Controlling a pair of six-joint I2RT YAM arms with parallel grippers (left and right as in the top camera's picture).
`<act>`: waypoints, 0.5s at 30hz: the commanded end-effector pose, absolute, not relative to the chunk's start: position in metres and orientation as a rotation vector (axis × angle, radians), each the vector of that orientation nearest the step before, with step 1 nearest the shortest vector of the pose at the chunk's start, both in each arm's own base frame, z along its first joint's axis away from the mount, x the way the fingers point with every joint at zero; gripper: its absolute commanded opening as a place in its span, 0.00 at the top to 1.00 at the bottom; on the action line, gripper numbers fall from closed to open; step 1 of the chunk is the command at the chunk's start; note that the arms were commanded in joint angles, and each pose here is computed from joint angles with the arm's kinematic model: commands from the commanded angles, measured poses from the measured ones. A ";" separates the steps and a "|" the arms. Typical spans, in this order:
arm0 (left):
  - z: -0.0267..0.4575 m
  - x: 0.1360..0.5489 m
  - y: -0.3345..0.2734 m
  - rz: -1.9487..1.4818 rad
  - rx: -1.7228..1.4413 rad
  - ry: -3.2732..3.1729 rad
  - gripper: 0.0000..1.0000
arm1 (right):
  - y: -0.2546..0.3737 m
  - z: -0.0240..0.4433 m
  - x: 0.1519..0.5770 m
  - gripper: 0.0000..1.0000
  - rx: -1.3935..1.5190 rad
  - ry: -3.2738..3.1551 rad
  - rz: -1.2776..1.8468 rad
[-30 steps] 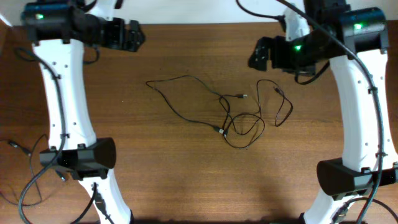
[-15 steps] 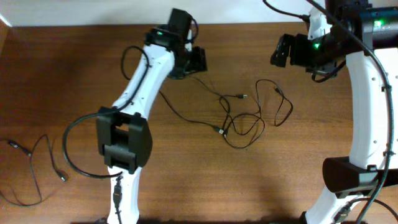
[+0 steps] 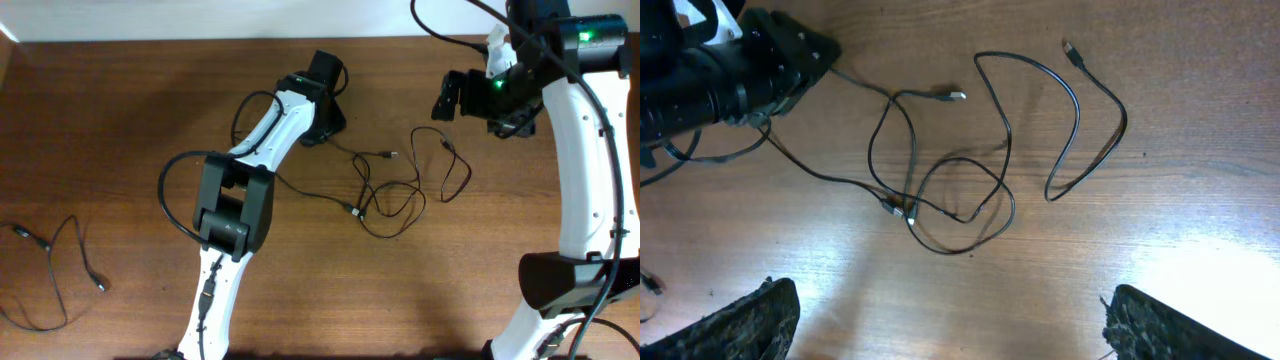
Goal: Untangle cables
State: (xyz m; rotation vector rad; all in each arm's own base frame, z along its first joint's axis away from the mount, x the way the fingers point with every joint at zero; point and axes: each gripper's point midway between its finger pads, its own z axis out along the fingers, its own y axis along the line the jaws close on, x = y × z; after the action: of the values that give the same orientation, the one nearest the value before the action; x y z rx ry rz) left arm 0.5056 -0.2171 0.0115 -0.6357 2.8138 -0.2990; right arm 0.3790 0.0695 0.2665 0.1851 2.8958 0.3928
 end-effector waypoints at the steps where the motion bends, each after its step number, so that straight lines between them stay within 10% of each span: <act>1: -0.003 0.504 -0.211 -0.264 -0.651 2.834 0.94 | 0.068 0.268 0.378 0.01 0.191 2.892 0.382; 9: 0.193 0.555 -0.156 -0.253 -0.022 2.535 1.00 | 0.069 0.268 0.382 0.01 0.187 2.876 0.383; 15: 0.429 0.496 -0.106 -0.177 0.171 2.070 1.00 | 0.069 0.269 0.383 0.01 0.185 2.869 0.385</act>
State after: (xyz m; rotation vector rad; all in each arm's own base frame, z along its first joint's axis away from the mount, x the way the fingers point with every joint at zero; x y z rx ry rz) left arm 0.5388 -0.1180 0.3275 0.0002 2.2945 -0.2512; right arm 0.3840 0.0698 0.2676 0.1809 2.8754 0.3942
